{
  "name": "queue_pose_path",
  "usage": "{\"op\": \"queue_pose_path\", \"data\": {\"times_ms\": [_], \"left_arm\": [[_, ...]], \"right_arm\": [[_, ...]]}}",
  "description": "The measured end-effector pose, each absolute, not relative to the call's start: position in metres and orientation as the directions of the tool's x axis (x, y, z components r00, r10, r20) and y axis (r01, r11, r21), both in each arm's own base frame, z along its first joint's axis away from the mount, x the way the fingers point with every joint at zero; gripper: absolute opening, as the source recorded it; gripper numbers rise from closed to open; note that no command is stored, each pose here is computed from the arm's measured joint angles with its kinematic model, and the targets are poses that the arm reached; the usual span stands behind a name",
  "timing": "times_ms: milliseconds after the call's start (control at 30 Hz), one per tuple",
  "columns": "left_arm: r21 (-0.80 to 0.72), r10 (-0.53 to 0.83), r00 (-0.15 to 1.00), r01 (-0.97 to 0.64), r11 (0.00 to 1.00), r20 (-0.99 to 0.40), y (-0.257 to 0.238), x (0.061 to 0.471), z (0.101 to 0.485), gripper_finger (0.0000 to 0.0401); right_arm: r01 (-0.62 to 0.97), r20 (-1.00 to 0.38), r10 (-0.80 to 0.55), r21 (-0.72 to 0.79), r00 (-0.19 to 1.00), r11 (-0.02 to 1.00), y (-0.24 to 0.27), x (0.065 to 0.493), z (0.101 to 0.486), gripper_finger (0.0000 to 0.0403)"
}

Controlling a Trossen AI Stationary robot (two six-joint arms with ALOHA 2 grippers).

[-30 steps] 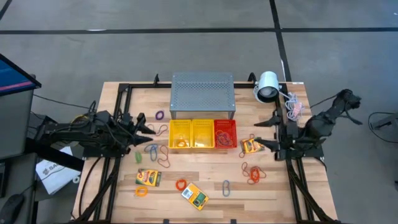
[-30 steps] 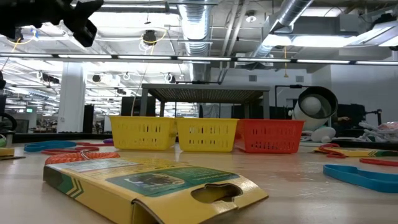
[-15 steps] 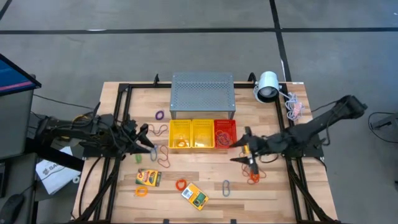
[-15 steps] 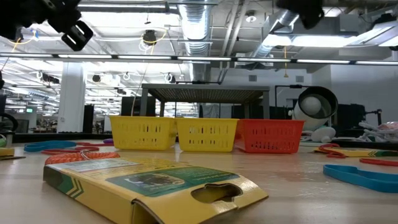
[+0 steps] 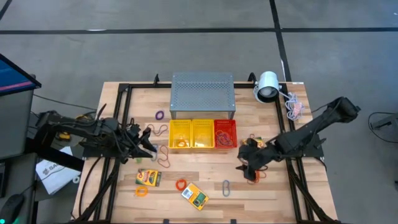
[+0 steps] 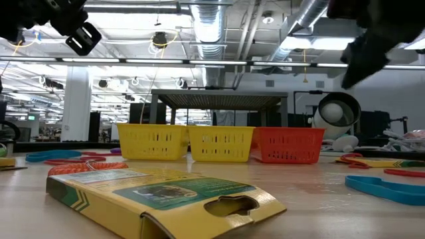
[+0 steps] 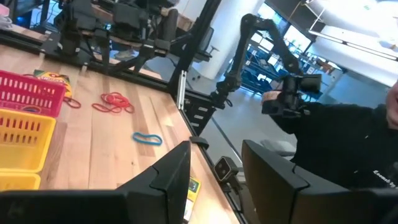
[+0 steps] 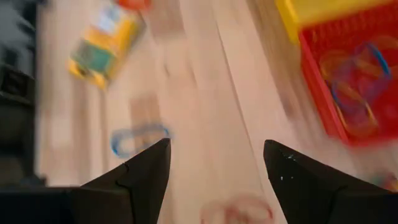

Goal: Pick & Place Office Desk Supplies
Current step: Put the red rubber band into the red bin

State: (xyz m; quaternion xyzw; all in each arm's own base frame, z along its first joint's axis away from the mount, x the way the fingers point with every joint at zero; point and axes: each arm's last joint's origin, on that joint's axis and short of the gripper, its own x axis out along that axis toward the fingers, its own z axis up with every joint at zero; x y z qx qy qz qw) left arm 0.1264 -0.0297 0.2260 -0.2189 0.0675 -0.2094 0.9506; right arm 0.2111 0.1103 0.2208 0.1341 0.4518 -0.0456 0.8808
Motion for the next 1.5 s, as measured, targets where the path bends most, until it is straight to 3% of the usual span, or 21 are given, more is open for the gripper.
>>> {"op": "queue_pose_path", "data": {"times_ms": [200, 633, 1500], "left_arm": [[-0.447, -0.401, 0.914, 0.338, 0.829, -0.053, -0.03, 0.134, 0.223, 0.0141], [-0.453, -0.395, 0.915, 0.319, 0.833, -0.08, -0.032, 0.146, 0.218, 0.0141], [-0.453, -0.395, 0.914, 0.316, 0.834, -0.089, -0.032, 0.147, 0.217, 0.0141]], "right_arm": [[0.221, -0.86, 0.029, 0.163, 0.51, 0.962, 0.126, 0.214, 0.225, 0.0249], [0.291, -0.969, 0.024, 0.098, 0.247, 0.952, 0.158, 0.218, 0.175, 0.0249], [0.333, -0.988, -0.029, 0.024, 0.152, 0.943, 0.149, 0.231, 0.148, 0.0249]]}}
